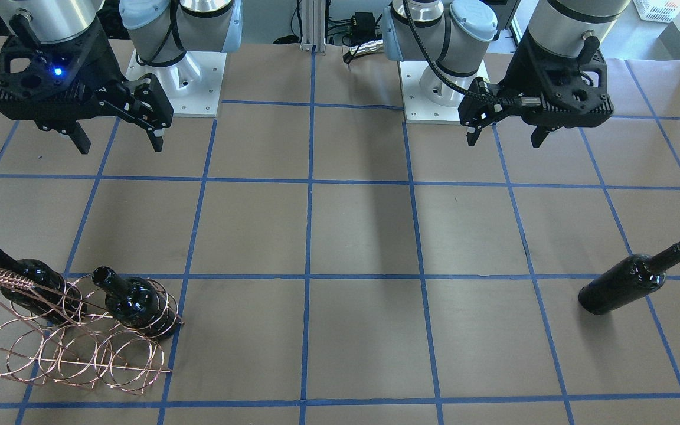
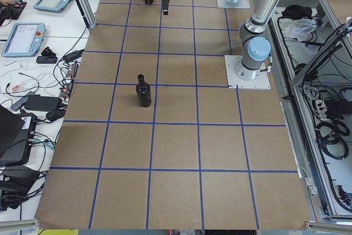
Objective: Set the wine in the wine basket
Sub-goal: 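Move the left gripper toward the lying dark wine bottle's neck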
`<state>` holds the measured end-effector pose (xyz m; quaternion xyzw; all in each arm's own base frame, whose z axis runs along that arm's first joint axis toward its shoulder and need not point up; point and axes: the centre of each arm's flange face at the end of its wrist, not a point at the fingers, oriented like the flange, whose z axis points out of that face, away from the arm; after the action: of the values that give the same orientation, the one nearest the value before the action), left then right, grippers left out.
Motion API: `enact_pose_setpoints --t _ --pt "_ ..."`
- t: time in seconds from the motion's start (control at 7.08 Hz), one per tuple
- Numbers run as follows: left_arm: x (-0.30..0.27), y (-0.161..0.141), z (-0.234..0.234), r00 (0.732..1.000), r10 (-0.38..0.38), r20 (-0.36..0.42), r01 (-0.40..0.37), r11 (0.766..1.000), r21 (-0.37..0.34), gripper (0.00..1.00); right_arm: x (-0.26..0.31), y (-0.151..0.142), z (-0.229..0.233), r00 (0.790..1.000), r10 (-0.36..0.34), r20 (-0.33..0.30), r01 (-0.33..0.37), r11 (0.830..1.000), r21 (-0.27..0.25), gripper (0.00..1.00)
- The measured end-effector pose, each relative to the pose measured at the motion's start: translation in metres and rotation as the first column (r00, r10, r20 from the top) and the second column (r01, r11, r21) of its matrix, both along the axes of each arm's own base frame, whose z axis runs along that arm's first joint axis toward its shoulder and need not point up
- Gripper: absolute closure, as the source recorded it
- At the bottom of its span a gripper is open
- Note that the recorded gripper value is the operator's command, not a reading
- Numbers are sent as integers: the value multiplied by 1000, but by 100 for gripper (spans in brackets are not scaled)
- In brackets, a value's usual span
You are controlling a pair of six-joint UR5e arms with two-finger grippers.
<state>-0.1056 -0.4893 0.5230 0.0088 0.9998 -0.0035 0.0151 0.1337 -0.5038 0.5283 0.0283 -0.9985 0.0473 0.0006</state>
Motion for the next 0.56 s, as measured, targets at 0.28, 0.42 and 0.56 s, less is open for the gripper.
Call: enact_pose_setpoints --t 0.28,0.42,0.56 --pt "1 -1 -1 1000 3 2 -3 1000 3 0 0 0 -1 1000 0 -2 0 1000 3 0" --pt "2 -1 -1 1000 3 2 -3 1000 2 0 0 0 -2 1000 1 -2 -1 1000 4 0" --pt "3 -1 -1 1000 6 1 -6 1000 2 0 0 0 -2 1000 1 -2 -1 1000 4 0"
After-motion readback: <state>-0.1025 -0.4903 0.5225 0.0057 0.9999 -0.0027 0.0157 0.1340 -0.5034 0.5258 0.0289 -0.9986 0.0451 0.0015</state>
